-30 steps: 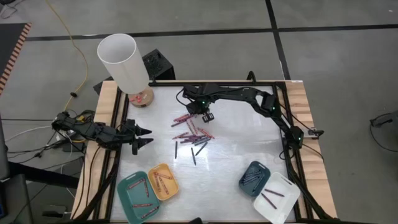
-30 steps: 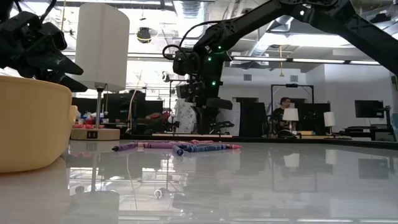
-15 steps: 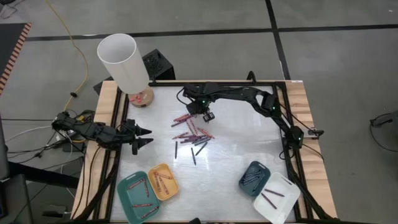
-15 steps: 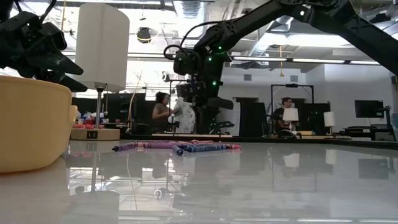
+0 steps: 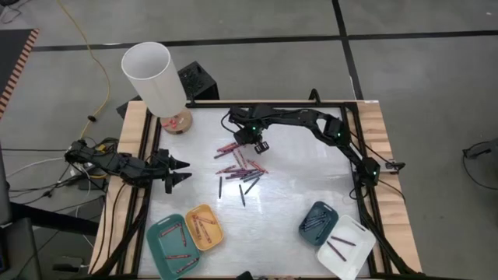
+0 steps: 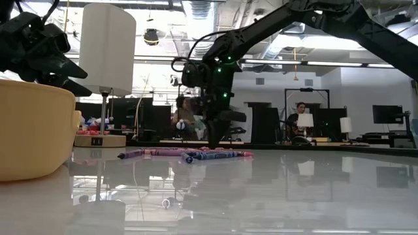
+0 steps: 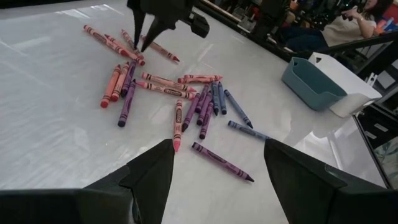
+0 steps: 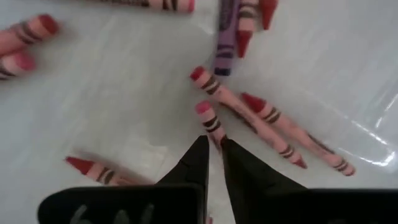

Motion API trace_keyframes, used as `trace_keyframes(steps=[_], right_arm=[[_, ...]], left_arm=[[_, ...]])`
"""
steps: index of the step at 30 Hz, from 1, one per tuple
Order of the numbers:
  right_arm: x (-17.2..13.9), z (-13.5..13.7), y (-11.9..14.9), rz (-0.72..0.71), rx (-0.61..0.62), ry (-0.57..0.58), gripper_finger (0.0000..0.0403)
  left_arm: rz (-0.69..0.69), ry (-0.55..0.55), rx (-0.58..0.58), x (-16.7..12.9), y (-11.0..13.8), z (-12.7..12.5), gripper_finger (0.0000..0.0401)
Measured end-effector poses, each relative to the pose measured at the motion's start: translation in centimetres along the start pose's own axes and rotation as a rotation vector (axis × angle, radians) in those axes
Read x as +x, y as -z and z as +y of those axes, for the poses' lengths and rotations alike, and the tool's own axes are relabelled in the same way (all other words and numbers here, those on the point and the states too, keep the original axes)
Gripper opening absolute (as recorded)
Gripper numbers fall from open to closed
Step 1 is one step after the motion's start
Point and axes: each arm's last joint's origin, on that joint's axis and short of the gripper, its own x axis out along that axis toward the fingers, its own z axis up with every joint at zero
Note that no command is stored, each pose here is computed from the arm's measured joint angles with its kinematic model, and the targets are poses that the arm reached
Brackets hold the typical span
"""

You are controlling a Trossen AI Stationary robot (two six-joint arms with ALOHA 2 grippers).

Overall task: Sort crayons
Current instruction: Put the pink crayon into the yellow bin

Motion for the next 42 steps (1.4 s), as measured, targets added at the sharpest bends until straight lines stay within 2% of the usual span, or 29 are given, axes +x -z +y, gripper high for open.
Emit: trace_keyframes(steps=[14,21,30,35,42], right_arm=[[0.5,0.1,0.0,0.028,0.039,0.003,0.0059],[0.5,0.1,0.1,0.044,0.142,0.02,0.0007],[-0.1,0.3,-0.3,0.03,0.298,0.034,0.0003],[-1.7,0.4,-1.5,-0.012,0.33,0.062,0.0001],[-5.1,1.5,-5.4,-0.16,0.285,0.14,0.0001]], left_arm=[[0.002,0.001,0.0,0.0,0.0,0.0,0.024],[0.002,0.002,0.001,0.0,0.0,0.0,0.024],[0.001,0.001,0.001,0.0,0.0,0.0,0.024],[0.001,0.001,0.001,0.0,0.0,0.0,0.024],[0.002,0.001,0.001,0.0,0.0,0.0,0.024]])
